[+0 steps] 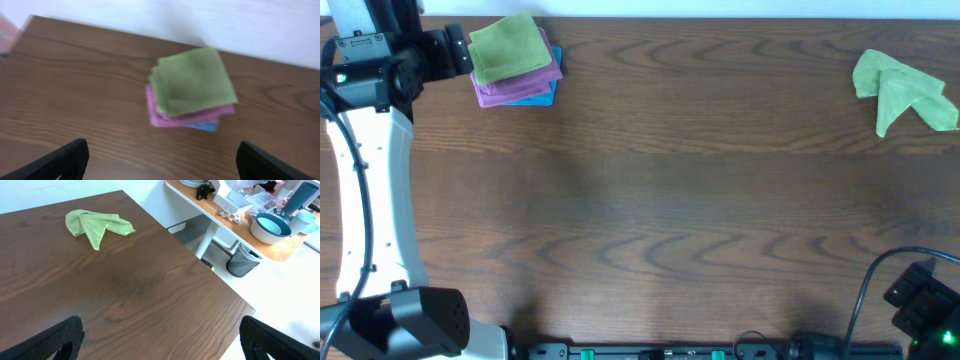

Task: Fold the cloth

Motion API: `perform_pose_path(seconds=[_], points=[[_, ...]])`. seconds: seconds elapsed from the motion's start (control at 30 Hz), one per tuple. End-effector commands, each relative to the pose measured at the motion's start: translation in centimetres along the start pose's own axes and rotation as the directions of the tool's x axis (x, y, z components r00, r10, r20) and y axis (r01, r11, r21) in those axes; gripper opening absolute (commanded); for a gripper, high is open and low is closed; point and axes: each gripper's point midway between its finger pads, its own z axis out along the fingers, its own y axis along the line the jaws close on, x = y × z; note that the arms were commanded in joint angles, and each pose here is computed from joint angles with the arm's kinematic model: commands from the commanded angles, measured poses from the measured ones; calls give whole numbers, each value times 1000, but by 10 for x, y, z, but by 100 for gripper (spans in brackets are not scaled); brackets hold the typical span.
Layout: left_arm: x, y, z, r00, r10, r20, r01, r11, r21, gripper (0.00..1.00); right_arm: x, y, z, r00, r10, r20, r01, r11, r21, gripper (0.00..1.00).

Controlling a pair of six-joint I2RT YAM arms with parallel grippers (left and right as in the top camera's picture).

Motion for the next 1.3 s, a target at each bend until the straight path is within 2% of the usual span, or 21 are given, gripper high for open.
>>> perform_pose_path(seconds=[0.0,0.17,0.33,0.4,0.5,0.63,0.77,1.0,1.17,1.27], points=[[6,-30,0,1000,-7,-24,11,987,162,95,1,-4,-1,1000,12,2,-12,1000,17,99],[7,-78,-14,999,-2,-32,16,901,433,95,1,-4,-1,1000,12,2,-12,1000,17,99],[8,-117,-36,999,11,-39,16,774,633,95,1,-4,-1,1000,12,2,-12,1000,17,99],[9,-126,-41,999,18,-41,14,740,672,95,1,-4,-1,1000,12,2,-12,1000,17,99],[11,-113,-31,999,15,-50,18,804,595,95,1,-4,-1,1000,12,2,-12,1000,17,99],[-8,-91,-17,997,44,56,-65,878,474,95,1,-4,-1,1000,12,2,-12,1000,17,99],[-27,-85,-18,970,151,190,-221,875,430,95,1,-4,-1,1000,12,2,-12,1000,17,99],[-53,-70,-26,941,158,299,-266,891,367,95,1,-4,-1,1000,12,2,-12,1000,17,99],[-79,-52,-75,899,166,405,-262,945,194,95,1,-4,-1,1000,12,2,-12,1000,17,99],[-81,-38,-139,885,107,453,-143,989,45,95,1,-4,-1,1000,12,2,-12,1000,17,99]])
